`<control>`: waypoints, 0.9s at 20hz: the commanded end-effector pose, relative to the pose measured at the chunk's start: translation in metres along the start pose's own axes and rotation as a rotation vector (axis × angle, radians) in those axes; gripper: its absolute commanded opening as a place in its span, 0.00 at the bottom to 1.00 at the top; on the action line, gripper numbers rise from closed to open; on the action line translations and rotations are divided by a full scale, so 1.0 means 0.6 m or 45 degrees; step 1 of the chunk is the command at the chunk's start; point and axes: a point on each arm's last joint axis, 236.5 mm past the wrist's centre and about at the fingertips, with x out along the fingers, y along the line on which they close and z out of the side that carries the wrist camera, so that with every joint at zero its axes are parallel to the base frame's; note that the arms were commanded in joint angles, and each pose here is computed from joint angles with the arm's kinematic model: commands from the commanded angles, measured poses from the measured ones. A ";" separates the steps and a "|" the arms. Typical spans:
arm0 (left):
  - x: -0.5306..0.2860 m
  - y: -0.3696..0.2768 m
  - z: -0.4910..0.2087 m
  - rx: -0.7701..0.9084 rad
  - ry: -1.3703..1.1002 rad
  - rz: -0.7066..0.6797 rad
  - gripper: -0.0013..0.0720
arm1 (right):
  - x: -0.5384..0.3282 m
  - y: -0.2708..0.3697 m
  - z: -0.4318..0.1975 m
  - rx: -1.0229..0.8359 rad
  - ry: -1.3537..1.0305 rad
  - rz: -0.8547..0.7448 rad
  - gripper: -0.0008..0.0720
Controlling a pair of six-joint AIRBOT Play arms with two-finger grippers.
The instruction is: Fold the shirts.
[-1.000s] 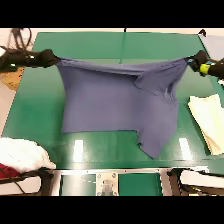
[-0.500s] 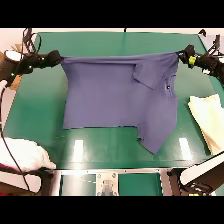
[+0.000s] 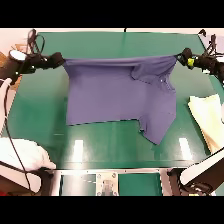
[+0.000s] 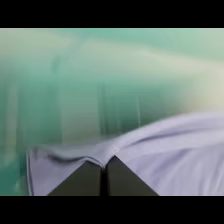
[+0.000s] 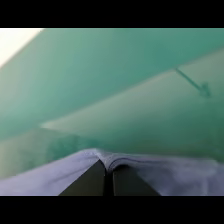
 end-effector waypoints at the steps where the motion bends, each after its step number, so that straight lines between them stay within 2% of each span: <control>1: 0.022 0.019 -0.091 -0.052 0.261 -0.004 0.04 | -0.021 -0.079 -0.079 -0.090 0.272 -0.210 0.03; 7: 0.022 0.062 -0.178 -0.154 0.510 0.106 0.04 | -0.026 -0.139 -0.187 -0.045 0.507 -0.295 0.03; 14: 0.065 0.042 -0.209 -0.108 0.542 0.129 0.04 | -0.024 -0.146 -0.213 -0.004 0.545 -0.296 0.04; 15: 0.063 0.039 -0.210 -0.136 0.549 0.129 0.04 | -0.025 -0.145 -0.214 0.004 0.548 -0.296 0.17; 16: 0.057 0.036 -0.213 -0.164 0.571 0.128 0.18 | -0.029 -0.143 -0.212 0.015 0.553 -0.294 0.42; 17: 0.046 0.036 -0.213 -0.184 0.593 0.124 0.63 | -0.039 -0.140 -0.205 0.012 0.566 -0.286 0.49; 18: 0.032 0.035 -0.211 -0.225 0.628 0.121 0.81 | -0.054 -0.137 -0.194 0.021 0.569 -0.280 0.50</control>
